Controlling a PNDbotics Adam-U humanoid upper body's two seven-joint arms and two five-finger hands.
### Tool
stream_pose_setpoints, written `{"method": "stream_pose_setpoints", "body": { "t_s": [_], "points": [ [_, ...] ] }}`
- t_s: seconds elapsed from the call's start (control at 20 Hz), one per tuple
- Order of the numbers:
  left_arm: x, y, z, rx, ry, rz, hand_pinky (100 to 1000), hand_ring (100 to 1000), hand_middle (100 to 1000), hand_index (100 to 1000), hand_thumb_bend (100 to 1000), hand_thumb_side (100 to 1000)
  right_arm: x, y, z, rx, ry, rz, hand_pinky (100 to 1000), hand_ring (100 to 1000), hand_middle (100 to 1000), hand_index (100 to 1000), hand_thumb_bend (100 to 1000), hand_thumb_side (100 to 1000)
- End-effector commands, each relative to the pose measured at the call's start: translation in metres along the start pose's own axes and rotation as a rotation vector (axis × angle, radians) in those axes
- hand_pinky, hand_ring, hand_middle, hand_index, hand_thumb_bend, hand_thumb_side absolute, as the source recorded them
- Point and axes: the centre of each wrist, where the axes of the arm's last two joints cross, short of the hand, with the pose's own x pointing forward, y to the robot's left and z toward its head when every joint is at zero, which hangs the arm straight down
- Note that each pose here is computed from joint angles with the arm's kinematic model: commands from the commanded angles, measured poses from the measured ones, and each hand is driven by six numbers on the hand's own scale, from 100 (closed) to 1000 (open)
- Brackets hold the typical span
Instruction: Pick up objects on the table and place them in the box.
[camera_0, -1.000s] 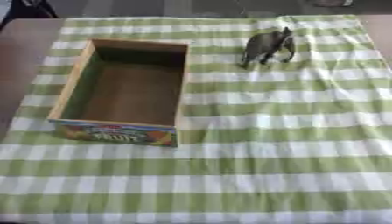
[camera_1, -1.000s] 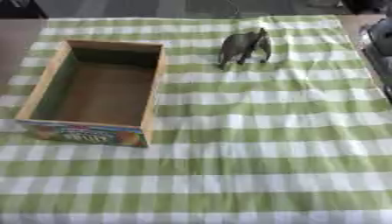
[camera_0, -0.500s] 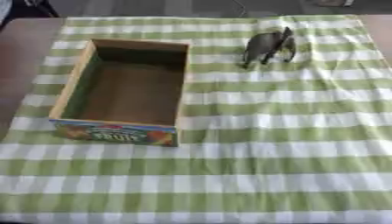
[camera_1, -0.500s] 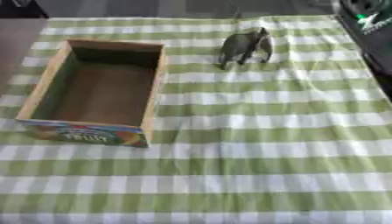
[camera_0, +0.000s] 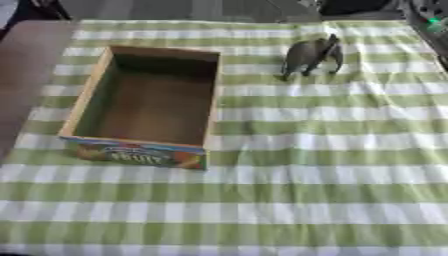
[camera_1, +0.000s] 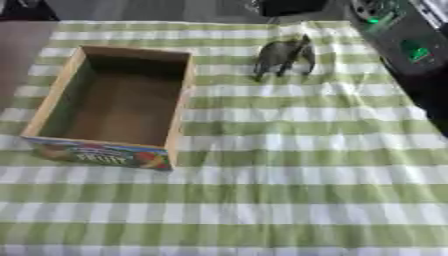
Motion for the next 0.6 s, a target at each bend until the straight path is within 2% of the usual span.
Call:
{"method": "stream_pose_setpoints", "body": {
  "t_s": [0.05, 0.35, 0.45, 0.6],
  "points": [
    [0.008, 0.000, -0.007, -0.022, -0.036, -0.002, 327, 381, 689, 552, 100, 756, -0.013, 0.001, -0.004, 0.064, 0.010, 0.051, 994, 1000, 945, 1000, 329, 855],
    [0.007, 0.000, -0.006, -0.023, -0.033, -0.001, 327, 381, 689, 551, 100, 756, -0.033, 0.020, -0.010, 0.232, 0.013, 0.090, 1000, 1000, 950, 1000, 421, 708],
    [0.007, 0.000, -0.006, -0.021, -0.031, -0.003, 327, 381, 689, 550, 100, 756, -0.043, 0.010, -0.015, 0.382, 0.007, 0.073, 1000, 1000, 961, 1000, 512, 617],
    [0.007, 0.001, -0.005, -0.018, -0.030, -0.006, 327, 381, 689, 550, 100, 756, -0.052, -0.006, -0.015, 0.538, 0.008, 0.025, 1000, 1000, 972, 1000, 529, 575]
  ]
}}
